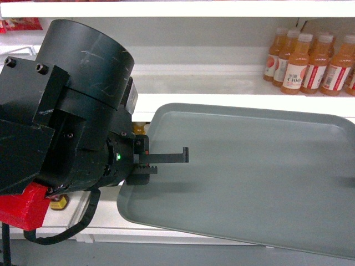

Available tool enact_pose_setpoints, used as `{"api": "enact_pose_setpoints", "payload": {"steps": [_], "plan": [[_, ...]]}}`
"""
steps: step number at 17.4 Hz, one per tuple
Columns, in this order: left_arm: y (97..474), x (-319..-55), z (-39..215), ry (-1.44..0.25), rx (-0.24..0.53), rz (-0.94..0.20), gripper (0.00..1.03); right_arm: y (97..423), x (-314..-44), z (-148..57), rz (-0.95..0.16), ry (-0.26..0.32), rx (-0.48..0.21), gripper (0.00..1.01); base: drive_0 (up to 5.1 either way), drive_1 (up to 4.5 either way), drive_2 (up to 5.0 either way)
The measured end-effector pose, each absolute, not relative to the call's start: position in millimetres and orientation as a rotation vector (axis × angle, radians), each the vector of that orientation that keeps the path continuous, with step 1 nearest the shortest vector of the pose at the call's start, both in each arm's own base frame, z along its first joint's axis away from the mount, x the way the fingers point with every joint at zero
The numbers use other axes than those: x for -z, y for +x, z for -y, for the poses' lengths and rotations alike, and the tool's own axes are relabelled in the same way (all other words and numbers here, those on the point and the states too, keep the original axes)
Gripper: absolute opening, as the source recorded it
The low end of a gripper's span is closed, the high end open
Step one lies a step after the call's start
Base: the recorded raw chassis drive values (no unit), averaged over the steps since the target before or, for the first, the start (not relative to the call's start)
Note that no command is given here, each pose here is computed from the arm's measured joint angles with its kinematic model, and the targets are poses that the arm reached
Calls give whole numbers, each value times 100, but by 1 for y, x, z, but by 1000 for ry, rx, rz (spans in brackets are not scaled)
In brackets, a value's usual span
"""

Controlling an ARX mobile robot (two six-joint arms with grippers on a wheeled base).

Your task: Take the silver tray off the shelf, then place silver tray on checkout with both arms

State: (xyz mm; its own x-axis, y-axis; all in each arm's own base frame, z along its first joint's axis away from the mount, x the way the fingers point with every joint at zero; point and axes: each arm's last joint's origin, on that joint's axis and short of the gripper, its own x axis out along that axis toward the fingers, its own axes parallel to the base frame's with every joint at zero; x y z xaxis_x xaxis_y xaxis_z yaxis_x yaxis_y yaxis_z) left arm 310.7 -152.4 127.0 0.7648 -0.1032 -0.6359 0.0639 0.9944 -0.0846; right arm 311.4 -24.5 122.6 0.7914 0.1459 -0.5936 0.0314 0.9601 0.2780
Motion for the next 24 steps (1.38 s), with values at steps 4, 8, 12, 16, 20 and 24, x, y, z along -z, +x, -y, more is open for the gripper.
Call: {"api": "enact_pose_setpoints", "payload": {"steps": [4, 8, 12, 16, 20, 24], "plan": [[311, -127, 152, -59, 91, -697, 3, 311, -122, 24, -661, 283, -65, 2, 17, -413, 446], [311, -127, 152, -60, 89, -694, 3, 311, -122, 24, -659, 283, -64, 2, 9, -421, 440], [311, -127, 152, -62, 91, -692, 3, 312, -123, 24, -654, 282, -66, 2, 4, -426, 434], [311, -127, 152, -60, 90, -694, 3, 311, -123, 24, -659, 283, -65, 2, 10, -420, 441], [311, -127, 152, -61, 92, -695, 3, 311, -122, 24, -660, 284, -69, 2, 14, -417, 444], [311, -127, 152, -60, 91, -694, 3, 311, -122, 24, -659, 283, -65, 2, 20, -410, 450]]}}
